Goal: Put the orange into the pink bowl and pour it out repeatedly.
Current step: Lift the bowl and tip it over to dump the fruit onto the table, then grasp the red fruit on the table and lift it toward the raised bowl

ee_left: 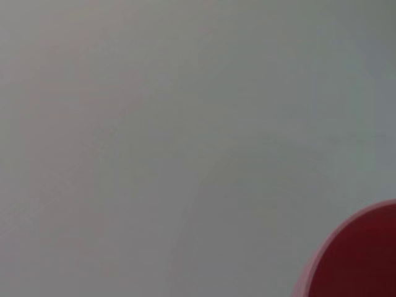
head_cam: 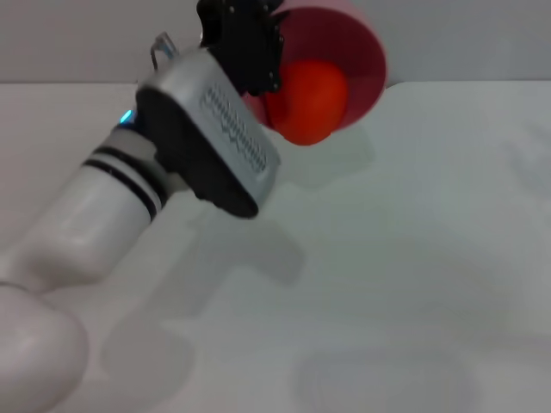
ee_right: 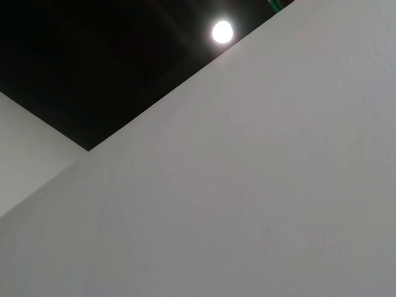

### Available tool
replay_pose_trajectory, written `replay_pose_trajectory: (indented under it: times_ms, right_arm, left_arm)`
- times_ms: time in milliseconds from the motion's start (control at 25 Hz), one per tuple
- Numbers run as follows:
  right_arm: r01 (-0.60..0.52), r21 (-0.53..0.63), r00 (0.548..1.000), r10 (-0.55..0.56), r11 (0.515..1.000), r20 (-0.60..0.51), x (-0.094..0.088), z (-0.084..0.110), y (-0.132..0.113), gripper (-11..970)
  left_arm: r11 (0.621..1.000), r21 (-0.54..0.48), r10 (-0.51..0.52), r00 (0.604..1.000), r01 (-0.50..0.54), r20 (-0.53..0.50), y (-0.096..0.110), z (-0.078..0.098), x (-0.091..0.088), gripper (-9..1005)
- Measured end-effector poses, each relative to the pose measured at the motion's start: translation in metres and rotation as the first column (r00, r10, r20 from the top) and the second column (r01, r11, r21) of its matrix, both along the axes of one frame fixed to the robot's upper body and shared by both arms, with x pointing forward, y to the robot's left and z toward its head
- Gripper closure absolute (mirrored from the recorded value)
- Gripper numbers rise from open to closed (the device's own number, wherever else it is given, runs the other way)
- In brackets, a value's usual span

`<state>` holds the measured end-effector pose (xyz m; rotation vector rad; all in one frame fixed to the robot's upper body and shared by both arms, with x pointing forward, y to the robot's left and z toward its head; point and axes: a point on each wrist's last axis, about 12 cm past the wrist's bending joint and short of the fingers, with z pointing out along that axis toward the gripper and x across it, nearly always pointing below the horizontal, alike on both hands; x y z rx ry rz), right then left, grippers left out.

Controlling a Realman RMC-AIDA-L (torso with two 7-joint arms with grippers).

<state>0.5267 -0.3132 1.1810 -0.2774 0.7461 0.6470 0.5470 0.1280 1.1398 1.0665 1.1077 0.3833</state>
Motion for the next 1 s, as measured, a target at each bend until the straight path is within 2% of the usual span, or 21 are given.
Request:
replay_pose_trajectory:
  times_ms: [200,600,680,800,880,1000]
  right_arm:
    - [-0.015,0.001,1.0,0.015,1.0,0.001,0.003,0.002,0.003,416]
    - [-0.033,0.011,0.999,0.033,0.999,-0.021,0.011,-0.001,0.01,417]
    - [-0.032,0.013,0.999,0.033,0.999,-0.026,0.012,-0.002,0.01,417]
    - [-0.028,0.014,0.999,0.029,0.999,-0.03,0.012,-0.004,0.01,416]
    - [-0.025,0.015,0.999,0.026,1.0,-0.036,0.012,-0.005,0.009,416]
    - [-0.017,0.021,0.998,0.018,1.0,-0.054,0.011,-0.01,0.007,416]
  left_arm:
    - [1.0,-0.011,0.001,0.999,0.0,0.054,-0.002,-0.006,-0.004,953]
    - [0.999,-0.035,0.008,1.0,-0.007,0.029,0.001,-0.007,-0.001,953]
    - [0.999,-0.053,0.002,1.0,-0.002,-0.011,0.001,-0.007,0.002,953]
    - [0.995,-0.103,-0.007,0.992,-0.007,-0.13,0.002,-0.002,0.015,953]
    - [0.99,-0.14,-0.015,0.975,-0.017,-0.221,0.003,0.005,0.026,953]
    - [0.987,-0.157,-0.023,0.923,-0.041,-0.384,0.005,0.017,0.044,952]
